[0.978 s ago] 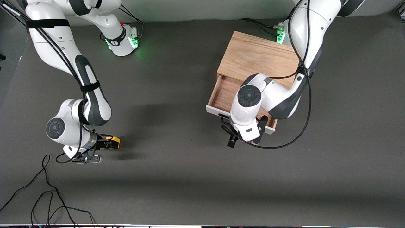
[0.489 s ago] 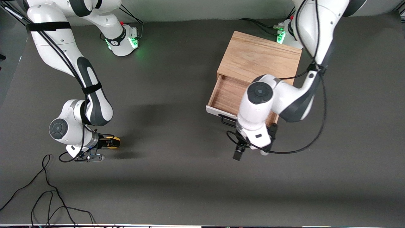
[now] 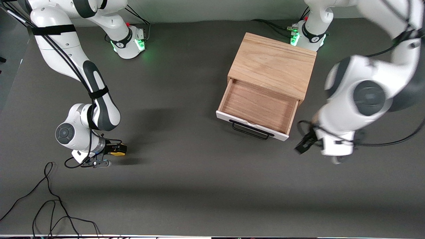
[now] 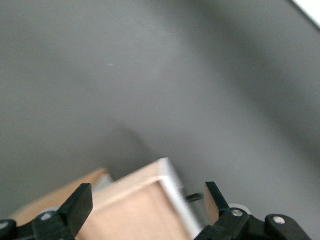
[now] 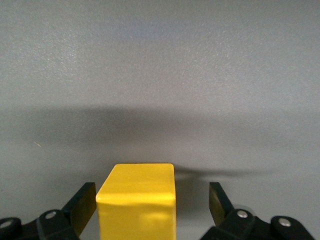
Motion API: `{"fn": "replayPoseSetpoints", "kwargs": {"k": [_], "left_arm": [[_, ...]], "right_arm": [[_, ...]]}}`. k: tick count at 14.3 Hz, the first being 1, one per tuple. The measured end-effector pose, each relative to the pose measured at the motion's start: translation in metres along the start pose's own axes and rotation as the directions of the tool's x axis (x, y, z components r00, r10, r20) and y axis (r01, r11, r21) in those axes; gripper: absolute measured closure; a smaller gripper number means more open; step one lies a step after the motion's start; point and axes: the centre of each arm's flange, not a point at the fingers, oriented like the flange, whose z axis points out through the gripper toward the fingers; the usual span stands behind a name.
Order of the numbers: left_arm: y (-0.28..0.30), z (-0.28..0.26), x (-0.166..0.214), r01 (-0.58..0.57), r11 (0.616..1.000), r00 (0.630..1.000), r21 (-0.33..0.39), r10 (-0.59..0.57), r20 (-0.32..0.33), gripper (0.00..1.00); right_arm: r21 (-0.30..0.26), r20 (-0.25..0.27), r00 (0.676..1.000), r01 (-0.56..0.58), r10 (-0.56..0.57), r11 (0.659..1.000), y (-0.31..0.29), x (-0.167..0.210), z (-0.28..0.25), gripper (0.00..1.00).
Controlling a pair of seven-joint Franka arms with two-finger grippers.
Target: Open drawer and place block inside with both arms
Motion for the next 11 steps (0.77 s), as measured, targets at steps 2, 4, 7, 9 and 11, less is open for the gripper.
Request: {"fn": "replayPoseSetpoints", "kwargs": {"k": [2,4,7,9,11], "left_arm": [[-0.05,-0.018,0.019,-0.151,0.988,0.988,0.02,0.151,0.022,0.0],[-0.093,-0.027,0.026,-0.271,0.962,0.962,0.019,0.27,0.038,0.0],[-0.155,-0.035,0.026,-0.42,0.908,0.906,0.002,0.419,0.057,0.0],[-0.18,-0.036,0.019,-0.483,0.875,0.874,0.007,0.482,0.061,0.0],[-0.184,-0.034,0.007,-0.519,0.854,0.853,0.015,0.518,0.063,0.0]], "right_arm": [[-0.001,0.002,1.0,0.0,0.0,1.0,0.0,-0.002,0.002,0.0],[-0.001,0.002,1.0,0.0,0.0,1.0,0.0,-0.002,0.002,0.03],[-0.001,0.0,1.0,0.001,-0.001,1.0,0.0,-0.002,0.003,0.19],[0.0,-0.001,1.0,0.003,-0.003,1.0,-0.002,-0.002,0.003,0.41],[0.002,-0.011,1.0,0.011,-0.011,1.0,-0.007,0.0,0.0,0.45]]}}
